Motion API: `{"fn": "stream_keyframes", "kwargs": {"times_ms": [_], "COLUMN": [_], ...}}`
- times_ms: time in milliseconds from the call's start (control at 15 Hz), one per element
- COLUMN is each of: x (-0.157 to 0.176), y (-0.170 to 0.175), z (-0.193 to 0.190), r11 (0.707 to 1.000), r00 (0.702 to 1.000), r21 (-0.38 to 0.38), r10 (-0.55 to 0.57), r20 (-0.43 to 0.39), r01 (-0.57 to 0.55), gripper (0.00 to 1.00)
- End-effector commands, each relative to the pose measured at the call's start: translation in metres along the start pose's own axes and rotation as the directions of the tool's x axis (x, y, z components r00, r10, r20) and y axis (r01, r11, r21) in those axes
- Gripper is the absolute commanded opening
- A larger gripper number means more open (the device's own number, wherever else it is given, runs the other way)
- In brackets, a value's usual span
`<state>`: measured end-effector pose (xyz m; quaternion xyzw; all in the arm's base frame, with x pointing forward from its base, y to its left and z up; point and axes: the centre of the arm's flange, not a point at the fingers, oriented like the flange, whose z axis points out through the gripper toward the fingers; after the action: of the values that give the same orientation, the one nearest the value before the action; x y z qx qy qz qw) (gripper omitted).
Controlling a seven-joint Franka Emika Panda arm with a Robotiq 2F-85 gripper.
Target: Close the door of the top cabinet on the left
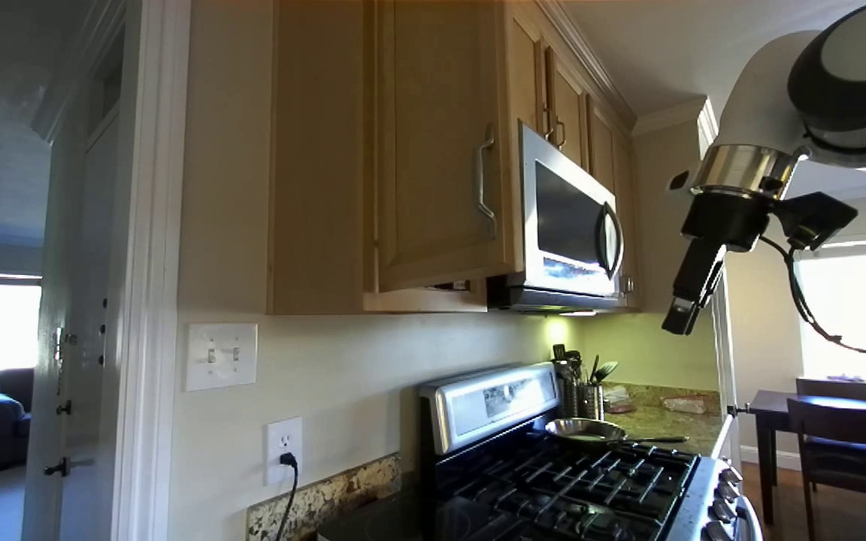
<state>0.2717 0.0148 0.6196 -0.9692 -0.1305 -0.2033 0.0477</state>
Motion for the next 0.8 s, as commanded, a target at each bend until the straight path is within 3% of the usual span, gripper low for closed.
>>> {"fn": "stream_keyframes", "kwargs": {"times_ms": [0, 333, 733], "x": [0.0, 0.001, 0.04], "y": [0.001, 0.001, -0.045], "z": [0.001, 0.002, -0.012], "r11": [1.0, 1.0, 0.993], "r00": [1.0, 1.0, 0.99], "r21": [0.001, 0.002, 0.011], "r10": [0.001, 0.002, -0.114], "r20": [0.003, 0.006, -0.088], "r01": [-0.001, -0.002, 0.115], "gripper": [1.0, 1.0, 1.0]}}
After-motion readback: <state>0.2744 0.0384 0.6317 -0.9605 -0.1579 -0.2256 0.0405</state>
